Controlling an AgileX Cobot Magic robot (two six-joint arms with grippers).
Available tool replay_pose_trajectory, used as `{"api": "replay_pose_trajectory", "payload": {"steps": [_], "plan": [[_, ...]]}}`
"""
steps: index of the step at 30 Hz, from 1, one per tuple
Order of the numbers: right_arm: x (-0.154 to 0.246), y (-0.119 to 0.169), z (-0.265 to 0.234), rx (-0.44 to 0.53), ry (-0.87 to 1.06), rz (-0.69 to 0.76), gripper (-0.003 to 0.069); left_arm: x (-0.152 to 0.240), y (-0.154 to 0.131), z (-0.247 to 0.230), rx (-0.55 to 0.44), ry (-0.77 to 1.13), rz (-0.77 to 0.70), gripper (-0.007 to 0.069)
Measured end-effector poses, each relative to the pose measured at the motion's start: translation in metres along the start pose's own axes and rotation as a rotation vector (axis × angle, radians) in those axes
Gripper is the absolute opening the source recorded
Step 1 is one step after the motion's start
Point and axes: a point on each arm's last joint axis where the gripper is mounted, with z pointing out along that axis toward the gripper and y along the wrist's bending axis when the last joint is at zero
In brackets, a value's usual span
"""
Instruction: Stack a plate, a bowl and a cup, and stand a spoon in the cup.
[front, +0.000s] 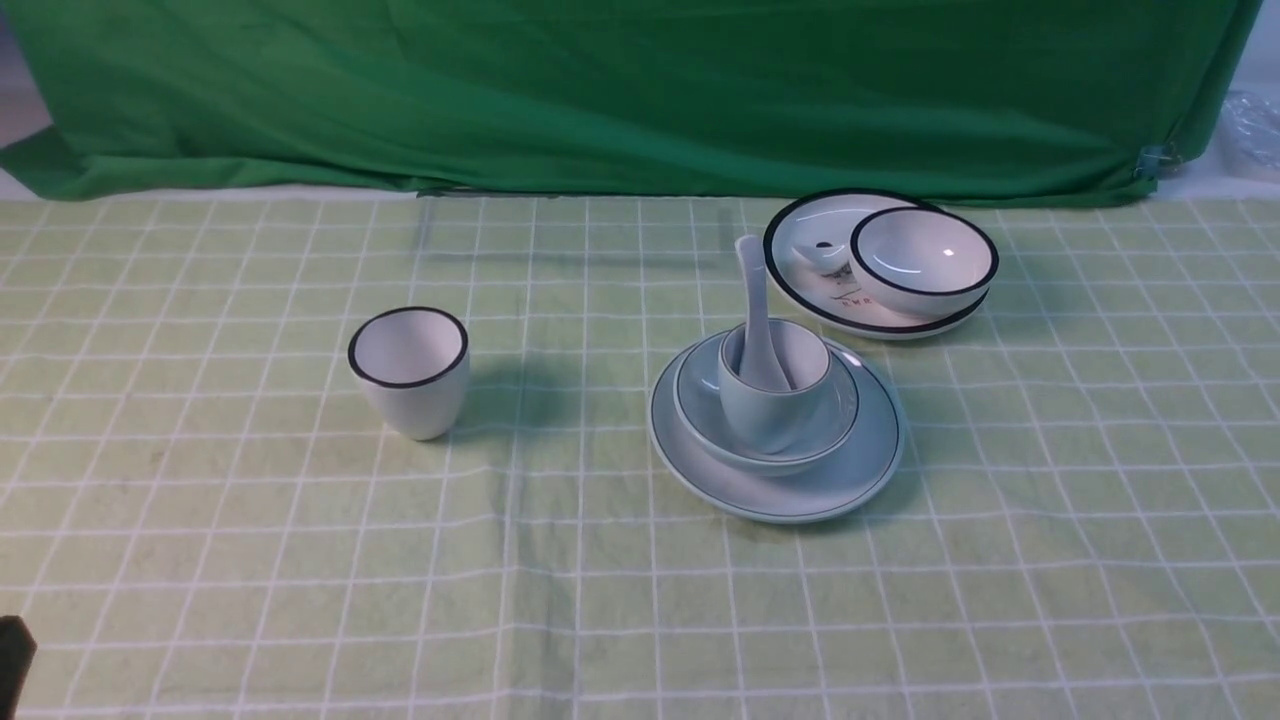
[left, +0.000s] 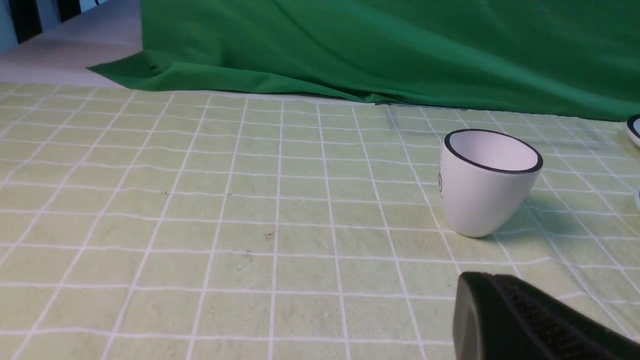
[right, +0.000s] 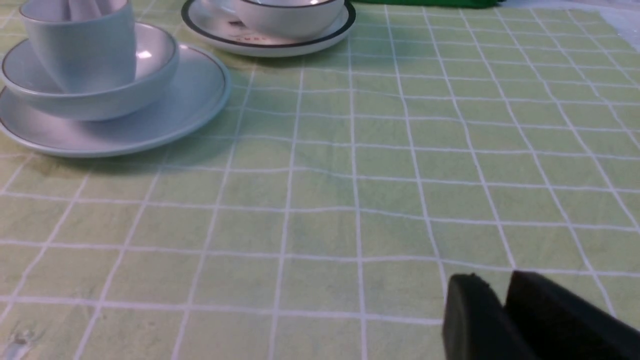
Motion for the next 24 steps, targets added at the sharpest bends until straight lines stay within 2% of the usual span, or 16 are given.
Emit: {"api": "replay_pose_trajectory", "payload": {"steps": [24], "plan": [[0.0000, 0.0000, 0.0000, 0.000, 0.000, 0.000, 0.0209, 0.0000, 0.0000, -0.0001, 0.000, -0.001, 0.005, 0.0004]]}}
